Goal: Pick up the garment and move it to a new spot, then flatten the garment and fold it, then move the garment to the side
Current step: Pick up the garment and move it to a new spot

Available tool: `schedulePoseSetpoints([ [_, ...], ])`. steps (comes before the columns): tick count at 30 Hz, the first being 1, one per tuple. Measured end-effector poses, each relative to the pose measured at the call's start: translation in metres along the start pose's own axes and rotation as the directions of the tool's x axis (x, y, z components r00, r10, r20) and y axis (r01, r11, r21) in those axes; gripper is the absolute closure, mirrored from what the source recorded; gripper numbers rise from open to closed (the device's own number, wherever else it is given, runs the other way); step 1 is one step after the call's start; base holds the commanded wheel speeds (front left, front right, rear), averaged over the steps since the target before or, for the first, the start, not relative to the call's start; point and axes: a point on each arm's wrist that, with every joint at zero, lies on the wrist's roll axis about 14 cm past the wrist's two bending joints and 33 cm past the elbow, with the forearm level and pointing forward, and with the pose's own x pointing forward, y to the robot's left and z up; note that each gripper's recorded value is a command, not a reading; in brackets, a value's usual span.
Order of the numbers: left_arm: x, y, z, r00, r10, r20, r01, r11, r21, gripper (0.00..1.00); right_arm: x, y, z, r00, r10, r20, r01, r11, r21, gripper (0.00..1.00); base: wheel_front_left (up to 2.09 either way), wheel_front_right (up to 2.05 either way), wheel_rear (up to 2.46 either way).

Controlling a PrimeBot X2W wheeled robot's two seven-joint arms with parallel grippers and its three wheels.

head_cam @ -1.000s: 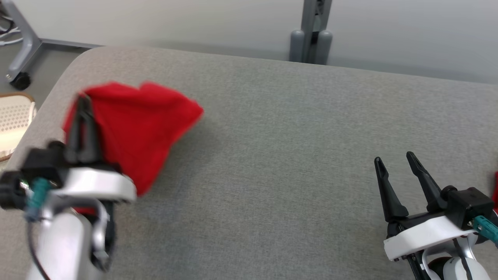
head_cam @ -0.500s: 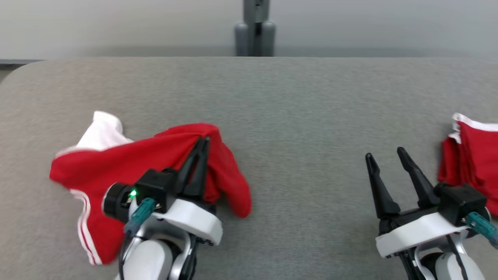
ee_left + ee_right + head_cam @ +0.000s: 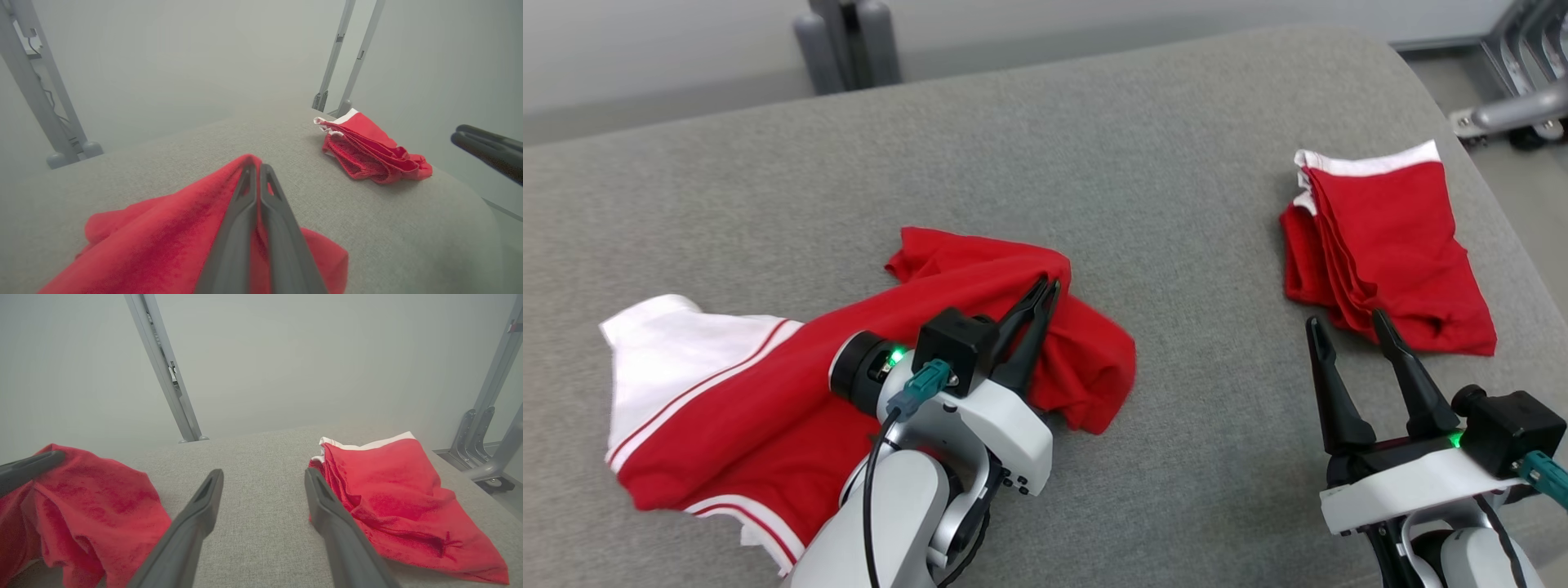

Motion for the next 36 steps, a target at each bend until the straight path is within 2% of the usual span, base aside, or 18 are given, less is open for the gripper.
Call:
schedulePoseSetpoints([
  [1,0.003,-0.001,-0.011,0.999,-0.01,-0.031,0.01,1.0,-0.012,1.0,0.0,-0.003,-0.004,1.0,-0.011,-0.01,0.011,1.0,0.001,0.0,0.0,0.0,0.0],
  [2,0.006,0.0,-0.022,0.998,-0.014,-0.061,0.013,1.0,-0.021,0.53,0.0,-0.006,-0.007,1.0,-0.02,-0.018,0.02,1.0,0.0,0.0,0.0,0.0,0.0],
  [3,0.008,0.001,-0.031,0.996,-0.014,-0.087,0.011,0.999,-0.031,0.0,0.0,-0.009,-0.01,0.999,-0.029,-0.023,0.029,1.0,0.003,0.0,0.0,0.0,0.0],
  [6,0.011,0.001,-0.044,0.993,-0.023,-0.118,0.018,0.999,-0.043,0.0,0.001,-0.014,-0.016,0.998,-0.043,-0.036,0.044,0.999,0.001,0.0,0.0,0.0,0.0],
  [13,0.0,0.017,-0.015,1.0,0.025,-0.015,-0.026,0.998,-0.058,0.0,0.012,0.003,-0.013,1.0,0.011,-0.021,-0.011,1.0,0.001,0.0,0.0,0.0,0.0],
  [16,-0.014,0.037,0.0,0.995,0.094,0.033,-0.092,0.994,-0.052,0.0,0.017,0.012,-0.01,0.999,0.039,-0.012,-0.039,0.999,-0.001,0.0,0.0,0.0,0.0],
  [19,-0.033,0.07,0.025,0.97,0.208,0.122,-0.205,0.978,-0.034,0.0,0.022,0.023,-0.007,0.997,0.074,-0.004,-0.074,0.997,-0.002,0.0,0.0,0.0,0.0],
  [22,-0.058,0.105,0.047,0.922,0.33,0.202,-0.33,0.943,-0.035,0.0,0.025,0.035,-0.003,0.994,0.107,0.003,-0.107,0.994,-0.001,0.0,0.0,0.0,0.0],
  [27,-0.108,0.157,0.07,0.814,0.503,0.29,-0.513,0.857,-0.047,0.0,0.027,0.051,0.003,0.988,0.154,0.014,-0.154,0.988,-0.001,0.0,0.0,0.0,0.0],
  [31,-0.142,0.179,0.077,0.752,0.574,0.325,-0.597,0.802,-0.036,0.0,0.024,0.058,0.007,0.985,0.173,0.018,-0.173,0.985,0.0,0.0,0.0,0.0,0.0],
  [36,-0.178,0.19,0.074,0.709,0.62,0.336,-0.652,0.758,-0.024,0.0,0.018,0.061,0.01,0.983,0.181,0.022,-0.181,0.983,-0.003,0.0,0.0,0.0,0.0],
])
